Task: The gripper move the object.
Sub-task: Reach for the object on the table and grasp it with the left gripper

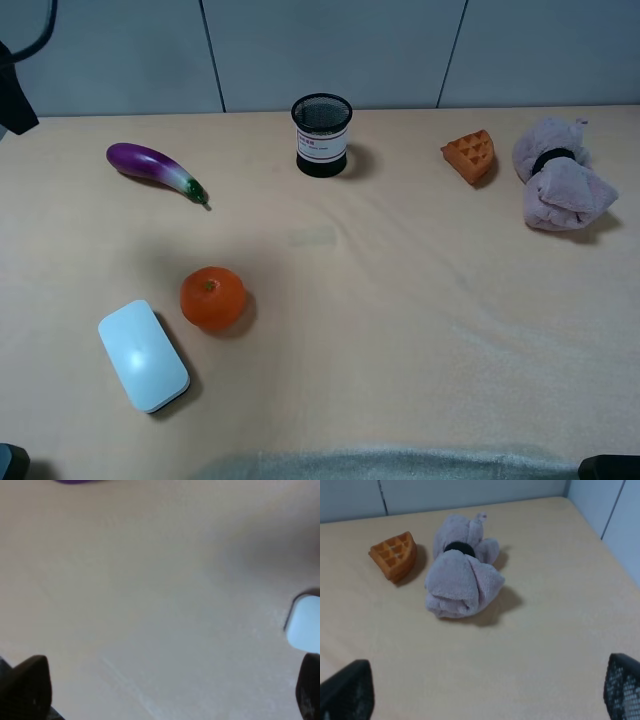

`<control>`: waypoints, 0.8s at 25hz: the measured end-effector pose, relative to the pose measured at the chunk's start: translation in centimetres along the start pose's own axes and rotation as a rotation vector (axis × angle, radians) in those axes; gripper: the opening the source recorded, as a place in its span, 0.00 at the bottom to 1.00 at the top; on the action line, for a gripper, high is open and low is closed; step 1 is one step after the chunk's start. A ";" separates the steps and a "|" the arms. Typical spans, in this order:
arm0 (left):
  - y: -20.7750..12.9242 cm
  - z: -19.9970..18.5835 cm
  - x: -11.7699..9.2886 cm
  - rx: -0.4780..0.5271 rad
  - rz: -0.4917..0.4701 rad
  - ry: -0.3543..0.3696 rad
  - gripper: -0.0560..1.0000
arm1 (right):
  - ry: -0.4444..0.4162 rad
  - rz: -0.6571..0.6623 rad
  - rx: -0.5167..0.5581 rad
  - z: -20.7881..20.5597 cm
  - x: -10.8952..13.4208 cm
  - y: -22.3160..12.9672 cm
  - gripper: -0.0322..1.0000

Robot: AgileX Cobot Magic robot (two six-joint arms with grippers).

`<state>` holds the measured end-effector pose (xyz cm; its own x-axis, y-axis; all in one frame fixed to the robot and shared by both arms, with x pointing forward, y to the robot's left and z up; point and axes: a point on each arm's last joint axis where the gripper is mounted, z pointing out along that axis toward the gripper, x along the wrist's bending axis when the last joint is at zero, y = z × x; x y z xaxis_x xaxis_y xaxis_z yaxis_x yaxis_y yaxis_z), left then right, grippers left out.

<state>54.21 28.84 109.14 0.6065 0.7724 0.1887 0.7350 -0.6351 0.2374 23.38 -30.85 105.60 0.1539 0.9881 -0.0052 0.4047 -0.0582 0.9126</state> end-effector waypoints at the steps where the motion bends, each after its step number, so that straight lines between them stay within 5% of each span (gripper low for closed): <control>1: 0.3 0.5 0.3 0.008 0.011 -0.006 0.98 | 0.000 0.000 0.000 0.0 0.0 0.0 0.70; 20: 5.0 9.8 3.7 0.117 0.220 -0.110 0.98 | 0.000 0.000 0.000 0.0 0.0 0.0 0.70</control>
<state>63.07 28.43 101.68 0.7802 0.6144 0.1172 0.6079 -0.7890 0.0889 23.38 -30.85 105.60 0.1539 0.9881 -0.0052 0.4047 -0.0582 0.9126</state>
